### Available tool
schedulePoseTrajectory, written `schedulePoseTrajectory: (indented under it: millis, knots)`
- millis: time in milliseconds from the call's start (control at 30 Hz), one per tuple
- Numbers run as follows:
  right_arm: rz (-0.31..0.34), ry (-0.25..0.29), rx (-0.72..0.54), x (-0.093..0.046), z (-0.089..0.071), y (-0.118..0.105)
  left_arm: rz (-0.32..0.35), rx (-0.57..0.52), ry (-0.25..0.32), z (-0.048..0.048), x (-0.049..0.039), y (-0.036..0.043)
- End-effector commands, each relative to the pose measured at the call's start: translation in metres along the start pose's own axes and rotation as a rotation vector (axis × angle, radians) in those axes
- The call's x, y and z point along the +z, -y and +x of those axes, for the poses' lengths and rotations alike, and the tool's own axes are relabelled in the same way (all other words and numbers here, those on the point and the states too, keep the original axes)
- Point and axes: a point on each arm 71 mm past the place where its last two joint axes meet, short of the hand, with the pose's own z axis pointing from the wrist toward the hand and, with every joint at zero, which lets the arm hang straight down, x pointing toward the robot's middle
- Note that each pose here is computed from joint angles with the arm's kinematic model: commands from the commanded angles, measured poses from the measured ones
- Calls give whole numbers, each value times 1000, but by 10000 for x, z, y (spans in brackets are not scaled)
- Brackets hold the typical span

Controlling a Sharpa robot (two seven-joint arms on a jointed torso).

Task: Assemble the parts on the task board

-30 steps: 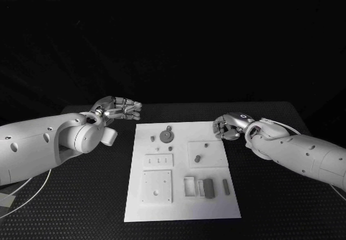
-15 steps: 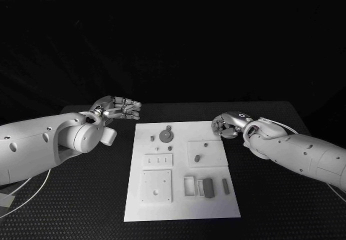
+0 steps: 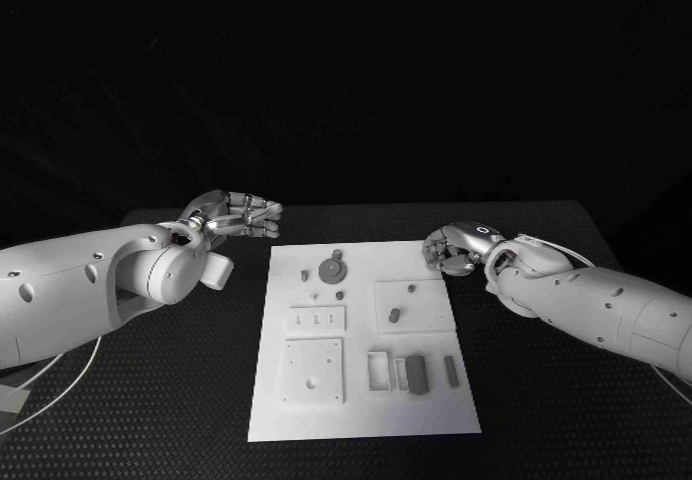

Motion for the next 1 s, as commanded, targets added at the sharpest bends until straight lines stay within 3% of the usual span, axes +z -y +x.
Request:
schedulePoseTrajectory:
  millis: [33,667,833,1000]
  knots:
    - [2,-3,-10,-4,5,6,11,-3,-16,20,2,15]
    - [-26,74,-8,-11,-56,-74,8,76,-75,66,-1,11]
    - [-40,89,-19,-13,-130,-172,-29,136,-108,120,-10,-14]
    - [-60,81,-49,34,-269,-397,-118,202,-175,239,-40,-70]
